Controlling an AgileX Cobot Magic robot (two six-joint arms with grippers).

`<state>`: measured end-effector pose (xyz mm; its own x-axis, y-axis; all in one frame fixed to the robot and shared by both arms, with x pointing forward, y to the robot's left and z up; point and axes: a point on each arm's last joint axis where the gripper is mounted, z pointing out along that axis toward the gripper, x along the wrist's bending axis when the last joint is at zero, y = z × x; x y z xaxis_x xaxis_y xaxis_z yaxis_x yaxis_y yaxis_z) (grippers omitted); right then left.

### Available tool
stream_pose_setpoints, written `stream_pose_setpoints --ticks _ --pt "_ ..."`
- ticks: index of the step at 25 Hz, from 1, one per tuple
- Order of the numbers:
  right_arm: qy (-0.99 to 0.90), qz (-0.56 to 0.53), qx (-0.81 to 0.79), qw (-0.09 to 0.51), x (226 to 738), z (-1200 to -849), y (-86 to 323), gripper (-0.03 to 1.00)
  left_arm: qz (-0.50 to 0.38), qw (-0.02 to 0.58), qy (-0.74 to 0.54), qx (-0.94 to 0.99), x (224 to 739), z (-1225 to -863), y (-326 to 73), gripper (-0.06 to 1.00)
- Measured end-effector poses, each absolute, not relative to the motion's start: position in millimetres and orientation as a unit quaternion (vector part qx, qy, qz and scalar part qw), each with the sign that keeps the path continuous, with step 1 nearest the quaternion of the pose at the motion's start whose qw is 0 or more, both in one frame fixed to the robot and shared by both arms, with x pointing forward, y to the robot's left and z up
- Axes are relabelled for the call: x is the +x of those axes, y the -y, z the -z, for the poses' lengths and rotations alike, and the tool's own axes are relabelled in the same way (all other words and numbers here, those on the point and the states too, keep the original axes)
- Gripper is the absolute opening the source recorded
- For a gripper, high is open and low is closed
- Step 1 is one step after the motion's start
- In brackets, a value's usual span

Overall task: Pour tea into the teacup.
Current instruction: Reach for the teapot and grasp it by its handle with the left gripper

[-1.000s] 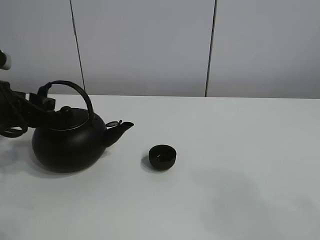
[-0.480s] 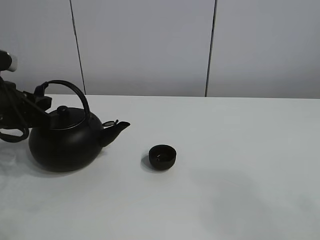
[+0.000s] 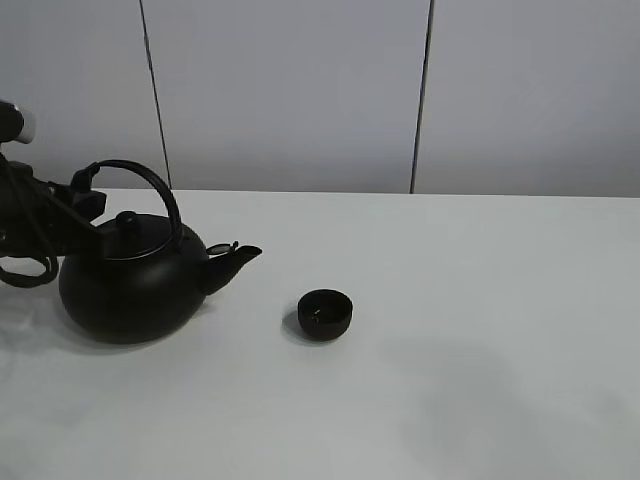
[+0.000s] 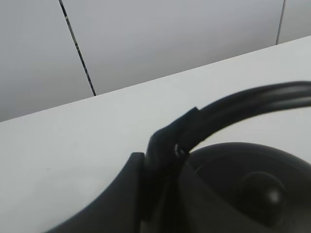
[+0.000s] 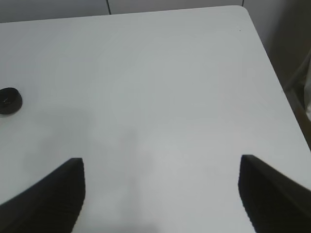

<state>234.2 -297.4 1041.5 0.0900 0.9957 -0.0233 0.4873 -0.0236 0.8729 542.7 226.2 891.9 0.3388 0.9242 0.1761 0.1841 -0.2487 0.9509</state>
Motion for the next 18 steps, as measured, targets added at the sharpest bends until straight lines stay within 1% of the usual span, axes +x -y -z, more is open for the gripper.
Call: stream_pose_setpoints --ticks 6,14,18 --pt "-0.586 -0.334 0.633 0.380 234.2 -1041.5 297.4 0.59 -0.407 0.459 -0.403 0.679 542.6 -894.9 -225.8 0.11" --pt "-0.586 -0.334 0.633 0.380 234.2 -1041.5 297.4 0.59 -0.412 0.467 -0.376 0.686 545.9 -917.4 -221.7 0.11" --pt "-0.586 -0.334 0.633 0.380 234.2 -1041.5 297.4 0.59 -0.408 0.467 -0.362 0.696 546.7 -918.4 -219.1 0.11"
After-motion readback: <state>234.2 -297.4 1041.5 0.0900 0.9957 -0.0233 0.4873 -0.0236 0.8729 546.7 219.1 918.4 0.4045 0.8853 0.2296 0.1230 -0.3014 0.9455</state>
